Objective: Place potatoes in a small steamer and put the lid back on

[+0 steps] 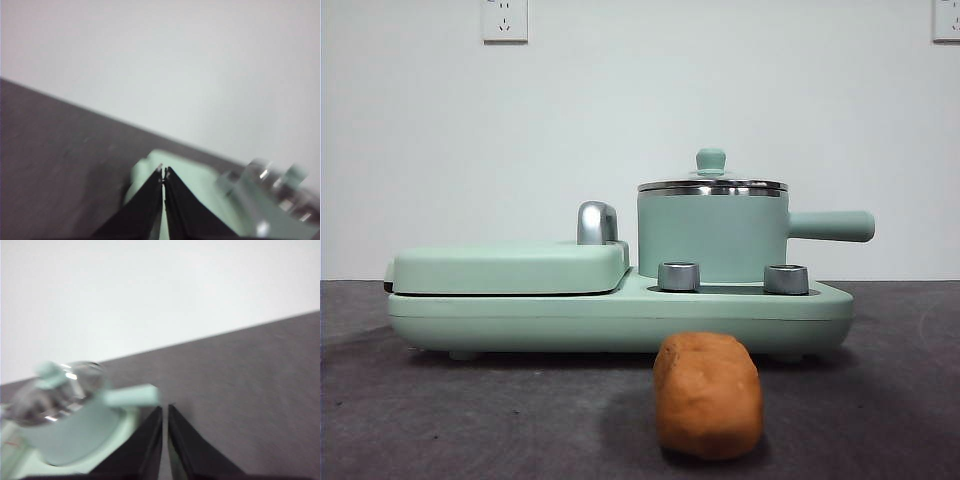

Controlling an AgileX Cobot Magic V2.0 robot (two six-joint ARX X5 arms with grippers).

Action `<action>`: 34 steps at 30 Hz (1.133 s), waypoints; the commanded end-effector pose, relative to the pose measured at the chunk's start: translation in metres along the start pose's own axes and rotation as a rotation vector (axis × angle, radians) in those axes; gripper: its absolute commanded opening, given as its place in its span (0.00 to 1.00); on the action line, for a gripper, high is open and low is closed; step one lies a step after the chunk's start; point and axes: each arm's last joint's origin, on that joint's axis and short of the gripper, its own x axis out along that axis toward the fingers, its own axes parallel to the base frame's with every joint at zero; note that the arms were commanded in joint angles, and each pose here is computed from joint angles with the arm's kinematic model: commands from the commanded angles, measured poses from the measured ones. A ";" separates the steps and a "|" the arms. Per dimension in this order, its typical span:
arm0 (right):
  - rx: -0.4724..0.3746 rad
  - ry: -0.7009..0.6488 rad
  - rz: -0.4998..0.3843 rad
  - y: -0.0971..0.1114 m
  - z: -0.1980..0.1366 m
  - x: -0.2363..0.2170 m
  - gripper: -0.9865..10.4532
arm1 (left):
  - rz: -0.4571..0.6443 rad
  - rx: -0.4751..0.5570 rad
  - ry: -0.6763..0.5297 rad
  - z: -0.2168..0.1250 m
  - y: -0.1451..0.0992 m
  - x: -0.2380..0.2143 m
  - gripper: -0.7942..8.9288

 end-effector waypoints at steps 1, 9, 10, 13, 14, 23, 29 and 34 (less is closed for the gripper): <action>0.016 0.031 0.077 0.010 0.022 0.001 0.10 | -0.028 -0.054 -0.001 0.022 -0.012 -0.001 0.09; -0.025 0.231 0.252 0.030 0.071 0.014 0.10 | -0.123 -0.047 0.181 0.070 -0.038 0.021 0.09; -0.032 0.255 0.276 0.032 0.076 0.017 0.10 | -0.145 -0.042 0.215 0.074 -0.040 0.026 0.09; -0.048 0.326 0.344 0.037 0.087 0.026 0.10 | -0.223 -0.001 0.308 0.082 -0.045 0.043 0.09; -0.053 0.346 0.362 0.038 0.089 0.029 0.10 | -0.254 0.003 0.336 0.083 -0.046 0.048 0.09; -0.027 0.474 0.528 0.040 0.094 0.055 0.10 | -0.461 -0.043 0.540 0.088 -0.053 0.095 0.09; -0.016 0.497 0.521 0.038 0.091 0.060 0.11 | -0.471 -0.036 0.574 0.082 -0.053 0.104 0.26; -0.015 0.498 0.521 0.038 0.091 0.060 0.35 | -0.490 -0.033 0.577 0.083 -0.057 0.104 0.52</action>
